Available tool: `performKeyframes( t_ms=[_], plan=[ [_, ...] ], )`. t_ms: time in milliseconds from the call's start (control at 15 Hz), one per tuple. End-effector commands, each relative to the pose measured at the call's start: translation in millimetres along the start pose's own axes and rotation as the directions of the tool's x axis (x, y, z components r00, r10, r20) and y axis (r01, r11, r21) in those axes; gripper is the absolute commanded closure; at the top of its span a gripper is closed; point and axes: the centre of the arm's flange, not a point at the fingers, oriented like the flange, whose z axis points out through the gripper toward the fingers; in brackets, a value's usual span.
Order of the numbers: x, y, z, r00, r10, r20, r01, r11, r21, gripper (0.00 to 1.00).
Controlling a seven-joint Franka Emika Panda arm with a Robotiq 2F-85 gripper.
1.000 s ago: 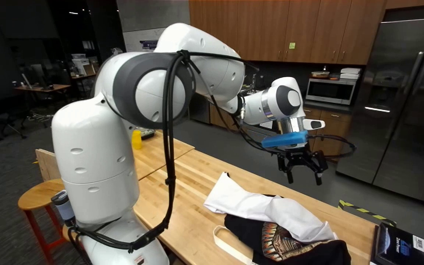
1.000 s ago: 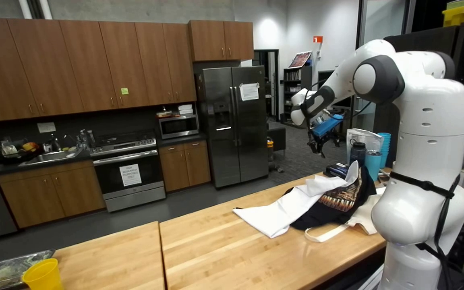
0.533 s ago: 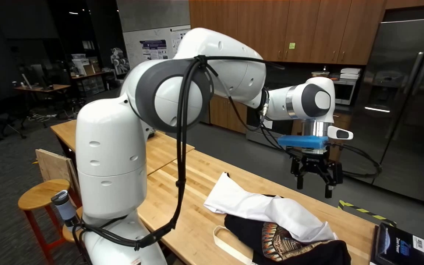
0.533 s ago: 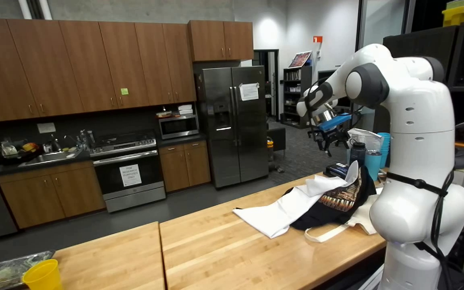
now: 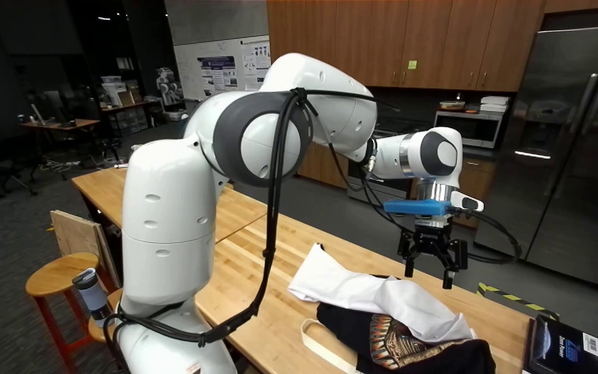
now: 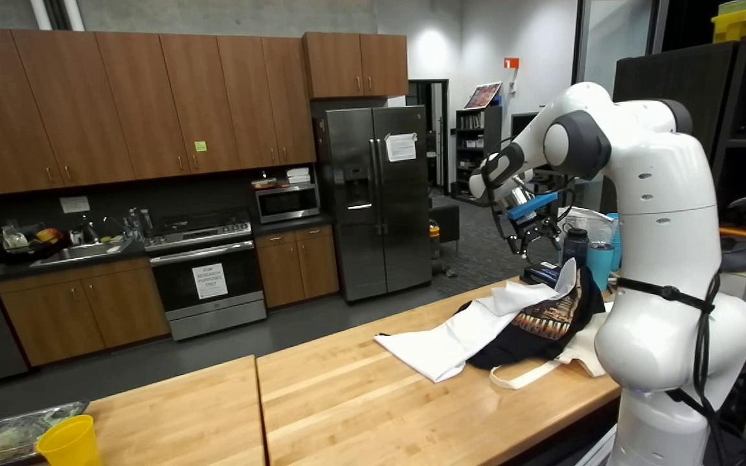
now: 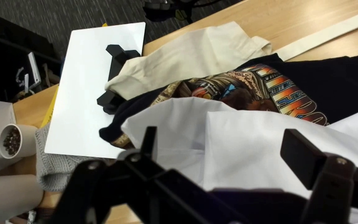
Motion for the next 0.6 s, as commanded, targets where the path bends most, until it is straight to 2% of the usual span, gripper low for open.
performKeyframes(
  t_ms=[0,133,200,333,533],
  plan=[
    [0,-2,-1,1.0,-0.004,-0.002,0.004,1.0,-0.003,0.0],
    [-4,-15,-9,0.997,0.031,0.066,-0.036,0.996,0.078,0.0],
    [-9,-26,-8,0.994,0.048,0.101,-0.062,0.988,0.144,0.0],
    [-21,-52,2,0.987,0.096,0.13,-0.124,0.967,0.223,0.0],
    [-25,-88,13,0.978,0.148,0.148,-0.186,0.937,0.296,0.0]
  ],
)
